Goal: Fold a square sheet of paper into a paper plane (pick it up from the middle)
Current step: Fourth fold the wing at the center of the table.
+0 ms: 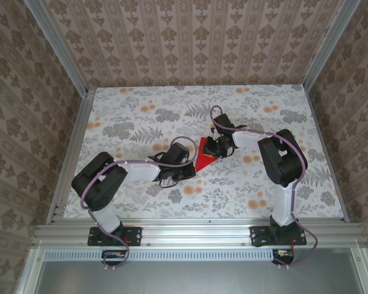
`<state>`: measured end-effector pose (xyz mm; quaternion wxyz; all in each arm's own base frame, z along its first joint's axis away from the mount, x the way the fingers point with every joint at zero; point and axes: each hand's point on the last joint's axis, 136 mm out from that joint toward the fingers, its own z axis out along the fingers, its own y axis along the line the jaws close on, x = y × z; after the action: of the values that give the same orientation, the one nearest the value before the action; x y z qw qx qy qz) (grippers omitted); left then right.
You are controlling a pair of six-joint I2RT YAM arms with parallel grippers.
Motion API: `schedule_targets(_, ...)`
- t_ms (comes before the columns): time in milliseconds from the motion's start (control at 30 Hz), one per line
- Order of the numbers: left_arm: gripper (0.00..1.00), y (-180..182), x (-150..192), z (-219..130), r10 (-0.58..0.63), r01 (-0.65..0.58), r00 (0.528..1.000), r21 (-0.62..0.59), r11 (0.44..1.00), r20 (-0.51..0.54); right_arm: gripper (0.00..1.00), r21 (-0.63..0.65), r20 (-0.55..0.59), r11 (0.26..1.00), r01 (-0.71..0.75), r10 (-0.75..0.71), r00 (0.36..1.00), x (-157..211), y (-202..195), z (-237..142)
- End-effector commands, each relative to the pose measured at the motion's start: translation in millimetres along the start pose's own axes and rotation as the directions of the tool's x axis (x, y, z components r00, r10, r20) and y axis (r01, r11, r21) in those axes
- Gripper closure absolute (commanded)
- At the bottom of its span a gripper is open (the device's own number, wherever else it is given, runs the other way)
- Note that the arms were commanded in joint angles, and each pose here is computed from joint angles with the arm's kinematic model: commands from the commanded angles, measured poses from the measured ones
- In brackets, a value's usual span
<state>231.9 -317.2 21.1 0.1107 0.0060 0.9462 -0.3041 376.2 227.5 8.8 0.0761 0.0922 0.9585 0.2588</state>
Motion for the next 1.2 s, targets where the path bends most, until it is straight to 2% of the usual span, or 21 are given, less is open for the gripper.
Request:
schedule_targets(0, 0.93, 9.8, 8.5, -15.1, -0.026, 0.025, 0.999, -0.024, 0.999, -0.033, 0.84, 0.265, -0.078, 0.961, -0.077, 0.1, 0.992, 33.6, -77.2, 26.4)
schedule_targets(200, 0.92, -37.4, -40.9, -33.0, 0.009, -0.027, 0.992, 0.138, 0.99, 0.123, 0.84, 0.24, -0.079, 0.968, -0.073, 0.095, 0.992, 31.8, -71.7, 26.5)
schedule_targets(400, 0.92, -49.5, -53.5, -13.0, 0.016, -0.034, 0.993, 0.159, 0.987, 0.113, 0.84, 0.221, -0.076, 0.972, -0.074, 0.093, 0.993, 30.2, -66.6, 25.9)
schedule_targets(933, 0.97, -15.2, -38.1, 27.8, -0.009, 0.008, 1.0, 0.031, 0.999, 0.028, 0.83, 0.129, -0.05, 0.989, -0.07, 0.077, 0.996, 20.4, -46.2, 17.5)
schedule_targets(1167, 0.99, 6.3, -20.6, 33.6, -0.019, 0.018, 1.0, -0.054, 0.998, -0.018, 0.78, -0.06, 0.028, 0.998, 0.005, -0.003, 1.0, 1.5, 1.9, -14.6)
